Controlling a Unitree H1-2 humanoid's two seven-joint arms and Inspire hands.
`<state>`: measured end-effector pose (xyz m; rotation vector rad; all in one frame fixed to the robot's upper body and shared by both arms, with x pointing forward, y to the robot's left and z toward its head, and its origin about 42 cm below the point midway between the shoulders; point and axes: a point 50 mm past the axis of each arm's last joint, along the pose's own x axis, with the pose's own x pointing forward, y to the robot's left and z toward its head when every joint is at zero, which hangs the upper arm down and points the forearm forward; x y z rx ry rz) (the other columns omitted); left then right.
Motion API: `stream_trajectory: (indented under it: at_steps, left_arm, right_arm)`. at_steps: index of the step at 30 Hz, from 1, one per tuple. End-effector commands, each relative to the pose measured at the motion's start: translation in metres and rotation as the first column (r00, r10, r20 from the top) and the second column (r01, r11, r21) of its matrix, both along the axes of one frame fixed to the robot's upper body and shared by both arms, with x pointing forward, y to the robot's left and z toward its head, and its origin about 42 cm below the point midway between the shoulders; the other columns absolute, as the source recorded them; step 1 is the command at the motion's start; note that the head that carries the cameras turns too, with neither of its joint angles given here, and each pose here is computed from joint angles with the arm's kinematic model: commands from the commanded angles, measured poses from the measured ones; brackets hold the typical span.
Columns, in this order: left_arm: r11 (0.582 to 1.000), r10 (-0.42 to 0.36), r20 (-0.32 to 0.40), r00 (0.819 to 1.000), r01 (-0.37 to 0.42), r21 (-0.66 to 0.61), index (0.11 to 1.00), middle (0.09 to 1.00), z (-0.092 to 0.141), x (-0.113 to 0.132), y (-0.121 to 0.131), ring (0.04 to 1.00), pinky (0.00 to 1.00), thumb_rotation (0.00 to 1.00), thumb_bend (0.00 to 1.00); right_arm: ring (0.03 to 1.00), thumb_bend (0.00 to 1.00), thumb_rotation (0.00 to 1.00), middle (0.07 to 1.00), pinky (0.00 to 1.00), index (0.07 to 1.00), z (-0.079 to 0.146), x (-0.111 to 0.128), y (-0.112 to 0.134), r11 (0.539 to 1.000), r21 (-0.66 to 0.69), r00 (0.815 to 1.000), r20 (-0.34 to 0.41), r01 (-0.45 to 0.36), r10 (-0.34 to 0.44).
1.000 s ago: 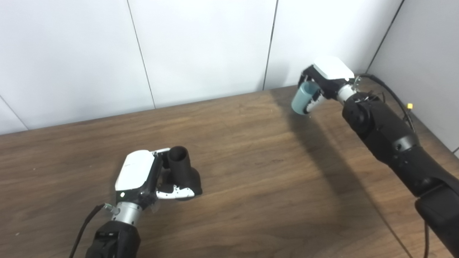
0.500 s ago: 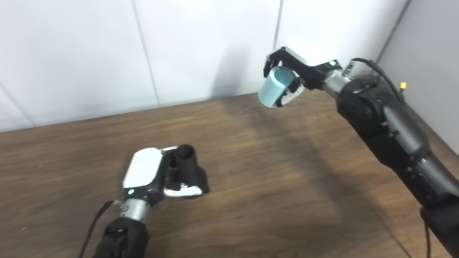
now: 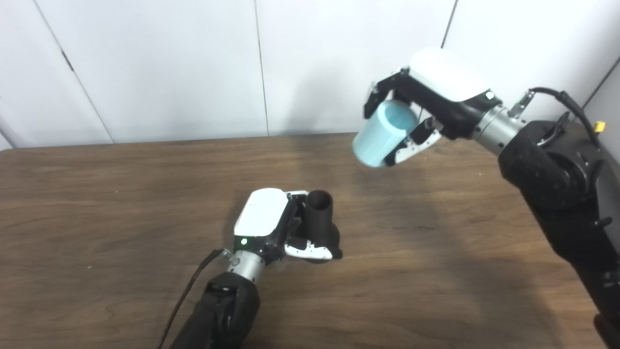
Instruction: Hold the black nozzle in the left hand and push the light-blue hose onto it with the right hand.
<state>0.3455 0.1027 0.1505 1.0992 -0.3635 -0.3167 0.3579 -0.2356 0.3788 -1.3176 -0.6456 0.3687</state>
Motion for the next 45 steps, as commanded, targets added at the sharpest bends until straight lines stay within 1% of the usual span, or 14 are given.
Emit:
stream_trajectory:
  at_steps: [1, 2, 3, 7, 8, 9, 12, 13, 15, 20, 24, 29, 33, 45]
  left_arm:
    - [0.999, -0.003, -0.017, 1.0, 0.004, 0.047, 0.486, 0.477, -0.006, 0.004, -0.003, 0.551, 0.43, 0.0, 0.53]
    - [0.999, -0.004, -0.016, 1.0, 0.004, 0.046, 0.487, 0.476, -0.006, 0.004, -0.004, 0.548, 0.42, 0.0, 0.53]
    - [0.999, -0.004, -0.016, 1.0, 0.005, 0.045, 0.487, 0.475, -0.006, 0.005, -0.005, 0.547, 0.42, 0.0, 0.53]
    - [0.999, -0.003, -0.02, 1.0, 0.004, 0.051, 0.491, 0.447, -0.005, 0.006, -0.008, 0.521, 0.39, 0.0, 0.53]
    - [0.999, -0.003, -0.024, 1.0, 0.004, 0.05, 0.491, 0.451, -0.004, 0.006, -0.009, 0.522, 0.39, 0.0, 0.53]
    - [0.999, -0.004, -0.025, 1.0, 0.005, 0.049, 0.492, 0.45, -0.004, 0.005, -0.009, 0.519, 0.39, 0.0, 0.53]
    - [0.999, -0.005, -0.021, 1.0, 0.006, 0.046, 0.493, 0.445, -0.003, 0.005, -0.01, 0.518, 0.39, 0.0, 0.53]
    - [0.999, -0.005, -0.021, 1.0, 0.006, 0.045, 0.493, 0.442, -0.003, 0.005, -0.011, 0.515, 0.39, 0.0, 0.53]
    - [0.999, -0.004, -0.023, 1.0, 0.005, 0.045, 0.493, 0.444, -0.002, 0.005, -0.011, 0.516, 0.39, 0.0, 0.53]
    - [0.999, -0.001, -0.027, 1.0, 0.002, 0.045, 0.491, 0.453, -0.002, 0.005, -0.011, 0.527, 0.4, 0.0, 0.53]
    - [0.999, 0.0, -0.028, 1.0, 0.001, 0.048, 0.492, 0.45, -0.001, 0.005, -0.011, 0.524, 0.4, 0.0, 0.53]
    - [0.999, -0.003, -0.042, 0.999, 0.005, 0.044, 0.492, 0.458, 0.0, 0.004, -0.011, 0.533, 0.4, 0.0, 0.53]
    - [0.999, -0.002, -0.042, 0.999, 0.004, 0.043, 0.491, 0.461, 0.0, 0.004, -0.011, 0.532, 0.4, 0.0, 0.53]
    - [0.999, -0.001, -0.038, 0.999, 0.003, 0.038, 0.492, 0.452, 0.0, 0.004, -0.013, 0.53, 0.4, 0.0, 0.53]
  right_arm:
    - [0.37, 0.52, 0.0, 0.501, 0.35, 0.508, 0.02, -0.007, 0.006, 0.999, 0.009, 0.996, 0.072, -0.045, 0.044]
    - [0.415, 0.52, 0.0, 0.487, 0.31, 0.497, 0.019, -0.007, 0.009, 0.998, 0.006, 0.996, 0.07, -0.059, 0.058]
    - [0.43, 0.52, 0.0, 0.485, 0.29, 0.49, 0.019, -0.007, 0.011, 0.998, 0.004, 0.995, 0.069, -0.067, 0.067]
    - [0.444, 0.52, 0.0, 0.468, 0.25, 0.494, 0.016, -0.01, 0.017, 0.997, 0.007, 0.996, 0.054, -0.077, 0.077]
    - [0.407, 0.52, 0.0, 0.486, 0.27, 0.502, 0.015, -0.01, 0.018, 0.997, 0.015, 0.996, 0.041, -0.075, 0.075]
    - [0.43, 0.52, 0.0, 0.473, 0.26, 0.497, 0.014, -0.011, 0.018, 0.997, 0.02, 0.997, 0.032, -0.074, 0.073]
    - [0.444, 0.52, 0.0, 0.461, 0.25, 0.495, 0.012, -0.012, 0.02, 0.997, 0.023, 0.998, -0.001, -0.067, 0.067]
    - [0.402, 0.52, 0.0, 0.479, 0.26, 0.505, 0.011, -0.012, 0.021, 0.998, 0.024, 0.998, -0.011, -0.064, 0.064]
    - [0.373, 0.51, 0.0, 0.49, 0.3, 0.52, 0.009, -0.013, 0.022, 0.998, 0.022, 0.998, -0.025, -0.058, 0.059]
    - [0.373, 0.51, 0.0, 0.486, 0.35, 0.532, 0.003, -0.013, 0.023, 0.999, 0.018, 0.998, -0.053, -0.04, 0.041]
    - [0.363, 0.51, 0.0, 0.485, 0.34, 0.522, -0.002, -0.012, 0.023, 0.998, 0.028, 0.997, -0.062, -0.048, 0.05]
    - [0.372, 0.52, 0.0, 0.509, 0.37, 0.501, -0.009, -0.011, 0.025, 0.997, 0.045, 0.994, -0.087, -0.068, 0.072]
    - [0.376, 0.52, 0.0, 0.505, 0.37, 0.499, -0.012, -0.011, 0.03, 0.997, 0.028, 0.992, -0.096, -0.079, 0.081]
    - [0.365, 0.51, 0.0, 0.499, 0.32, 0.525, -0.017, -0.011, 0.035, 0.992, 0.048, 0.99, -0.072, -0.12, 0.124]
